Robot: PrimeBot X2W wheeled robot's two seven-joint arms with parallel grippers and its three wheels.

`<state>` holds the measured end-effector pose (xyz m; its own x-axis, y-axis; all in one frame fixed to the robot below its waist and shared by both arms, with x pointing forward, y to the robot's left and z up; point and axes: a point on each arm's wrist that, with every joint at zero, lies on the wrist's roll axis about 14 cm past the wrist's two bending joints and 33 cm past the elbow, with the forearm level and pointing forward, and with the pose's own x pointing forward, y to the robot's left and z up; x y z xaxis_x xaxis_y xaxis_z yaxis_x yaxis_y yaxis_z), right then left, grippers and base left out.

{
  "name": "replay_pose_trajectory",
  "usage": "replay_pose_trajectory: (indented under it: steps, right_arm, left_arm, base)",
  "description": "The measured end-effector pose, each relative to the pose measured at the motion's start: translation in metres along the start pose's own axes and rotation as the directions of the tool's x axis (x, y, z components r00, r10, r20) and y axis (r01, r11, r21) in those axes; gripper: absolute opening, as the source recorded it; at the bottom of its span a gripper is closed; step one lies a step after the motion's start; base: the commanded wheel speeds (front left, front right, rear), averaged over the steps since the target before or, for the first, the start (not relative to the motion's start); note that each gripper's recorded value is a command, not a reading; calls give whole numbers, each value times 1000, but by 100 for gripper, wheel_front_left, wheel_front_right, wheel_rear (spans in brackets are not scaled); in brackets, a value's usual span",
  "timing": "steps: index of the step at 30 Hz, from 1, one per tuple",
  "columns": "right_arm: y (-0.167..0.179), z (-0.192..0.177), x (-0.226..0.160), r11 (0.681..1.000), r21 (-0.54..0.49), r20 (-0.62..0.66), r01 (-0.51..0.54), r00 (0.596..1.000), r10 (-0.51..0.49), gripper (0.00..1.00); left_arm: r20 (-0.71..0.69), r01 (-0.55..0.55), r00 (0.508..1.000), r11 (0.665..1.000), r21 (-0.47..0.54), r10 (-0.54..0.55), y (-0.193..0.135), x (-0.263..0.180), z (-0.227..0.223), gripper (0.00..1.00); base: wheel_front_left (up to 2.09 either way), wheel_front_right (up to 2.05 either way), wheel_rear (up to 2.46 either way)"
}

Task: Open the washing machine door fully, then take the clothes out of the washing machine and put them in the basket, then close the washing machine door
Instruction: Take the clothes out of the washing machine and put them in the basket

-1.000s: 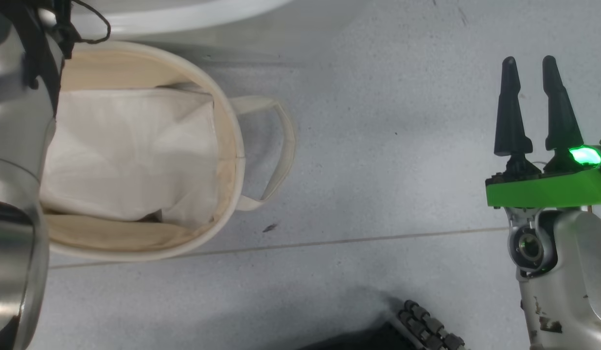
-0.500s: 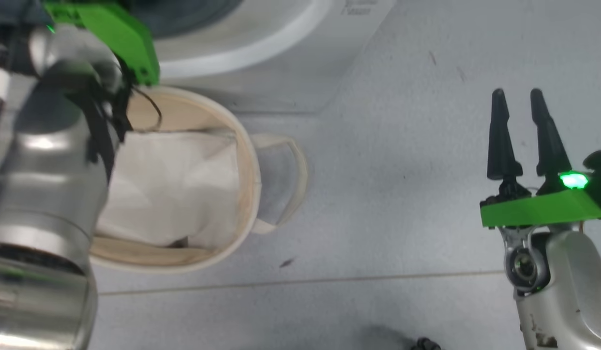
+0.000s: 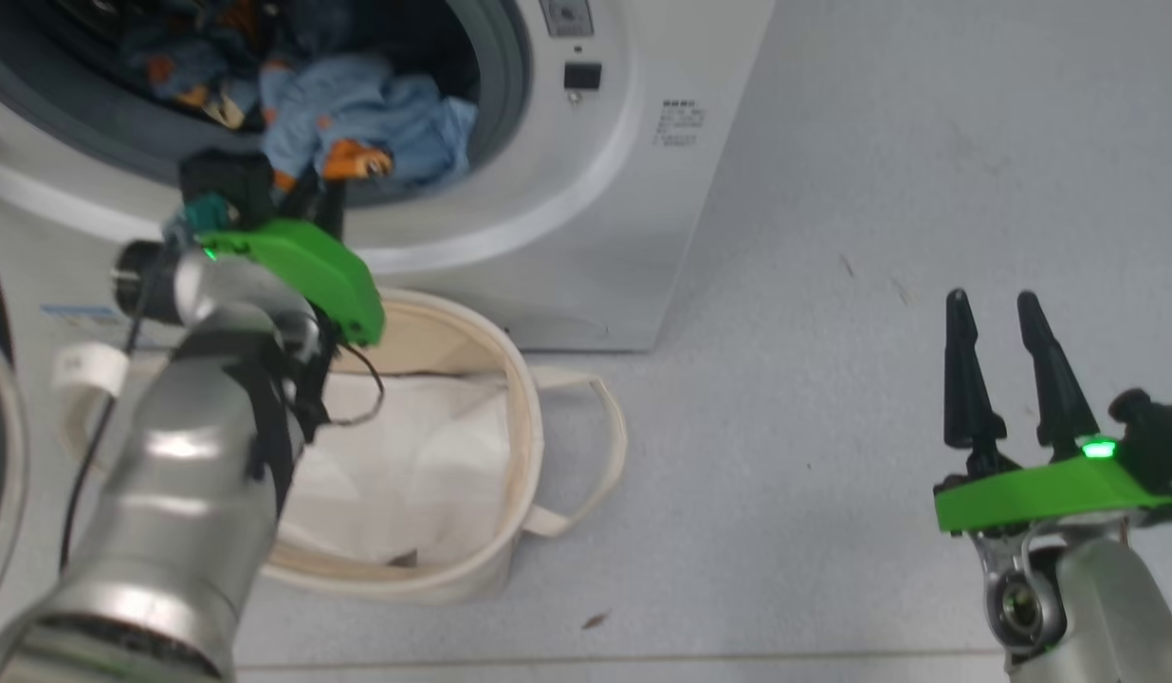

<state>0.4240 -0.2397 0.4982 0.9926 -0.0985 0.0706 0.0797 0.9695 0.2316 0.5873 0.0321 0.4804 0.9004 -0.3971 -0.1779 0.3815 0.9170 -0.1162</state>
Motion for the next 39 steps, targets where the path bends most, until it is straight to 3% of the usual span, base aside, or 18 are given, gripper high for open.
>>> replay_pose_trajectory:
  steps: [7,21,30,39]
  right_arm:
    - [8,16,-18,1000,16,36,-16,999,15,100]
    - [16,27,-37,999,31,63,-29,998,27,100]
    - [12,27,-39,999,28,59,-17,998,15,100]
    - [4,20,-34,1000,17,41,6,999,-6,100]
  left_arm:
    - [93,47,995,999,-24,-45,-21,-44,12,0]
    - [-29,-49,998,997,-63,47,-13,-128,-59,0]
    - [-138,-92,987,989,-113,76,-11,-142,-94,0]
    - [-315,-160,942,980,-118,116,8,-132,-146,0]
  base:
    - [0,0,0]
    - [0,0,0]
    - [0,0,0]
    - [0,0,0]
